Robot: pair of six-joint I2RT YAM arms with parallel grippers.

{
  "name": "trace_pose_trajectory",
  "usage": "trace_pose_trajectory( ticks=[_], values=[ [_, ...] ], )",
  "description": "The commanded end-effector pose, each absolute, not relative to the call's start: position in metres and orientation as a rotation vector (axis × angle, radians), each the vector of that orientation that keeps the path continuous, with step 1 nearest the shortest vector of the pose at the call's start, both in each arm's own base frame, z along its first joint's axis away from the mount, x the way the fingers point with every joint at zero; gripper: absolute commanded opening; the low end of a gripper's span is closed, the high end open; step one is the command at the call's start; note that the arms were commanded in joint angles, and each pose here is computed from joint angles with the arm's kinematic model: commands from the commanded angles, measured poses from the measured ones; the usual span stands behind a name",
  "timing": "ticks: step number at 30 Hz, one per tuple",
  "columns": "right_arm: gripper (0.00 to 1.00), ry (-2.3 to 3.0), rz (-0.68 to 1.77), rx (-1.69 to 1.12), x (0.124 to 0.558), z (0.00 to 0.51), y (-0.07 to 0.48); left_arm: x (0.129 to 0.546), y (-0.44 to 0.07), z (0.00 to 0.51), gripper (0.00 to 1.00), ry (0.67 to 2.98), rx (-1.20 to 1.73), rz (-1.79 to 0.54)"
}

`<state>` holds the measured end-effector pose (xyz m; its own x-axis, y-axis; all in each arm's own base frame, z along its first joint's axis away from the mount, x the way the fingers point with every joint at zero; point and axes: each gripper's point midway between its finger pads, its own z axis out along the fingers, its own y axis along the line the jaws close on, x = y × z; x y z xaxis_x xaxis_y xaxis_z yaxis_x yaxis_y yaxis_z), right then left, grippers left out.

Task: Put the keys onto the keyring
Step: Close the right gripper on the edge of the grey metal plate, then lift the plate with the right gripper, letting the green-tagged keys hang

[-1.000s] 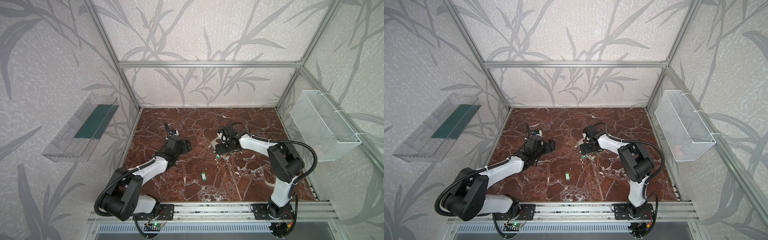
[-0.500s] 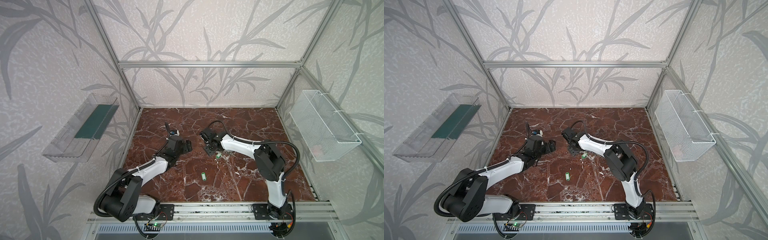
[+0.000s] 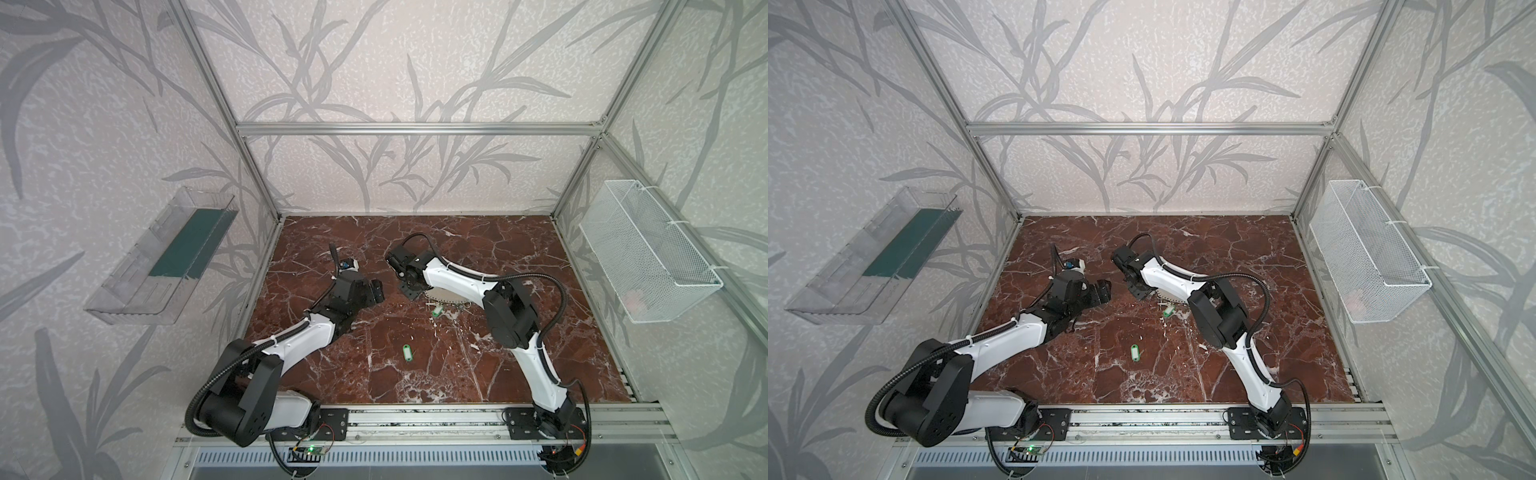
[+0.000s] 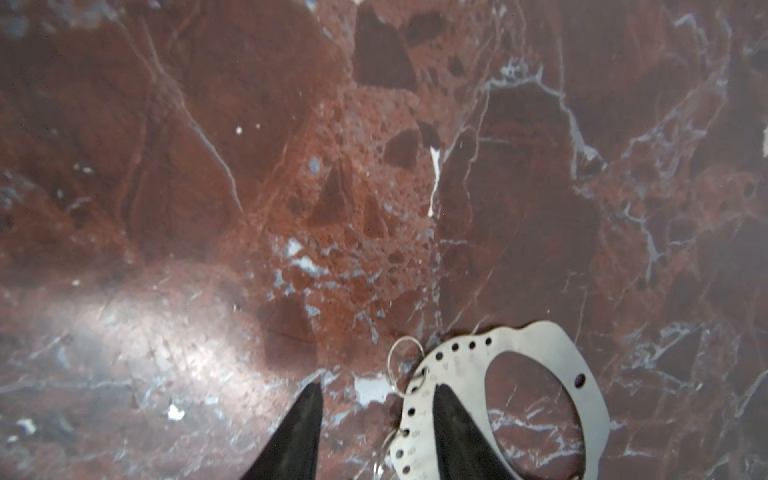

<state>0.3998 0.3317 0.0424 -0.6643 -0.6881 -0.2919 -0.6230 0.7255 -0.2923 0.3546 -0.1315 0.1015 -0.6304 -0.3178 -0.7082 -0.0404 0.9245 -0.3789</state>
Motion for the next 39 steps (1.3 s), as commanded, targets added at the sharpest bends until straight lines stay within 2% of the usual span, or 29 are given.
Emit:
trace_pose_trajectory(
  ticks=[1,5,12,26,32,37,39],
  values=[
    [0.41,2.572,-0.369,-1.106,0.399,0.036,0.314,0.352,-0.133,0.106,0.91,2.220,-0.237,-0.422],
    [0.41,2.565,-0.387,-1.110,0.403,0.034,0.313,0.352,-0.134,0.105,0.91,2.224,-0.236,-0.423],
    [0.31,2.563,-0.423,-1.114,0.408,0.032,0.307,0.352,-0.135,0.104,0.91,2.226,-0.235,-0.428],
    [0.31,2.571,-0.451,-1.134,0.413,0.019,0.303,0.352,-0.135,0.103,0.91,2.229,-0.237,-0.428],
    [0.22,2.543,-0.451,-1.121,0.418,0.024,0.305,0.353,-0.135,0.104,0.91,2.228,-0.234,-0.428],
    [0.00,2.510,-0.427,-1.102,0.422,0.035,0.309,0.353,-0.134,0.104,0.91,2.228,-0.237,-0.425],
    [0.00,2.490,-0.411,-1.090,0.424,0.044,0.311,0.353,-0.135,0.104,0.91,2.228,-0.235,-0.427]
  ],
)
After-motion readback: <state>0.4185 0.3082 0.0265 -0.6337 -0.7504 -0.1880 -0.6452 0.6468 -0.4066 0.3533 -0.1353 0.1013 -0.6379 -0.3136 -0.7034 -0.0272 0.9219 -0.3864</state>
